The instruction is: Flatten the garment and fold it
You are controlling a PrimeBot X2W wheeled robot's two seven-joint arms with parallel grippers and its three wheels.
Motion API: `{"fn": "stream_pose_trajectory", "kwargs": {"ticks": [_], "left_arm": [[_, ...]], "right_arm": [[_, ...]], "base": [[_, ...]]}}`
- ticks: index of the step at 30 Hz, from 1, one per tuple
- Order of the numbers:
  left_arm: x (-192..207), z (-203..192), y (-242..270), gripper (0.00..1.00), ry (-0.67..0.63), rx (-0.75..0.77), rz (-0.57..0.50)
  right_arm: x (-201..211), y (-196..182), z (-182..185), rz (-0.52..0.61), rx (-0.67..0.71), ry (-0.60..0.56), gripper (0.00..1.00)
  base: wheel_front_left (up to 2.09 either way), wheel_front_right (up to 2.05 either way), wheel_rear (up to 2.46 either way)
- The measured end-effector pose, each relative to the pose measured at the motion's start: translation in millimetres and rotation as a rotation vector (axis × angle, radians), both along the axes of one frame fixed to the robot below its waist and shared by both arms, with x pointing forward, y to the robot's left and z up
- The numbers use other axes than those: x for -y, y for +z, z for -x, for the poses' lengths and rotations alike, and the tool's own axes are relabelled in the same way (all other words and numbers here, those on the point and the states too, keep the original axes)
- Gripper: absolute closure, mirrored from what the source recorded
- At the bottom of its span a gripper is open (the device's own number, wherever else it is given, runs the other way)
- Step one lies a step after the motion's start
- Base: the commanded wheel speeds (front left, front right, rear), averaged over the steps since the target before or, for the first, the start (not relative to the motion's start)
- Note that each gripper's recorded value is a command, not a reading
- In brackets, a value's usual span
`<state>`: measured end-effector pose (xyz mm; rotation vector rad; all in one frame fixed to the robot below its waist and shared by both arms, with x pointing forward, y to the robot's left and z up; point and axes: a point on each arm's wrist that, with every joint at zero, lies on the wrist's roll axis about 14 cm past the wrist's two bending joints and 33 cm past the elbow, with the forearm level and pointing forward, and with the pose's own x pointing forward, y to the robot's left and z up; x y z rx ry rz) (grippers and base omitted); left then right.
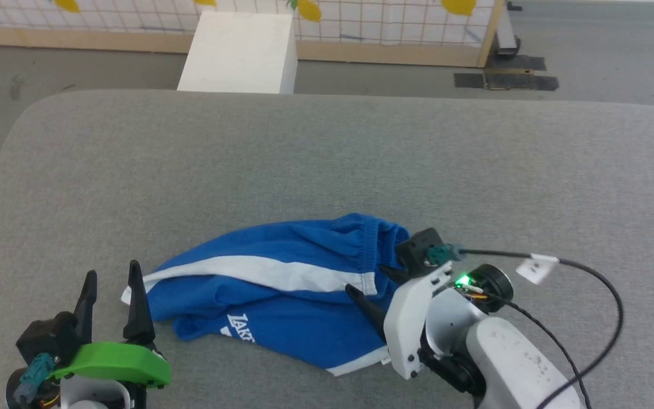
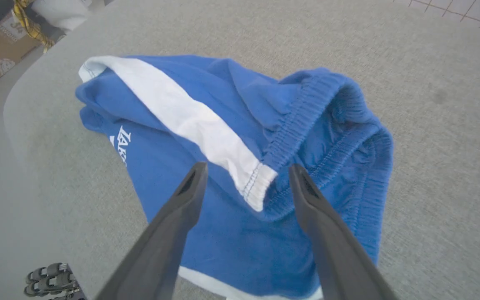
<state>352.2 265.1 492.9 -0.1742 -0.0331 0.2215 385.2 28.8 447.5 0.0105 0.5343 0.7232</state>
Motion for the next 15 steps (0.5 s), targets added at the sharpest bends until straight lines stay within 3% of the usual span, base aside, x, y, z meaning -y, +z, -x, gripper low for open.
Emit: {"fn": "stream_pose_trajectory", "kwargs": {"ticks": [7,8,9,10,15], "left_arm": [[-6.2,2.0,-7.0,0.00,0.015,-0.017,0.007],[-7.2,2.4,-7.6,0.00,0.018,-0.018,0.008],[-7.6,2.6,-7.8,0.00,0.019,-0.018,0.008],[-7.7,2.7,-8.2,0.00,0.022,-0.018,0.011],[-2.1,-0.2,-8.2,0.00,0.007,-0.010,0.027]], "right_arm": [[-13.8,-27.1,-0.9,0.068,-0.086,0.068,0.00],[-14.9,-30.6,-0.2,0.075,-0.096,0.074,0.18],[-15.3,-32.0,0.1,0.075,-0.102,0.076,0.85],[-15.7,-32.8,0.4,0.074,-0.106,0.077,1.00],[-16.0,-24.5,-3.3,0.026,-0.096,0.057,1.00]], "base": [[0.00,0.00,0.00],[0.00,0.00,0.00],[0.00,0.00,0.00],[0.00,0.00,0.00],[0.00,0.00,0.00]]}}
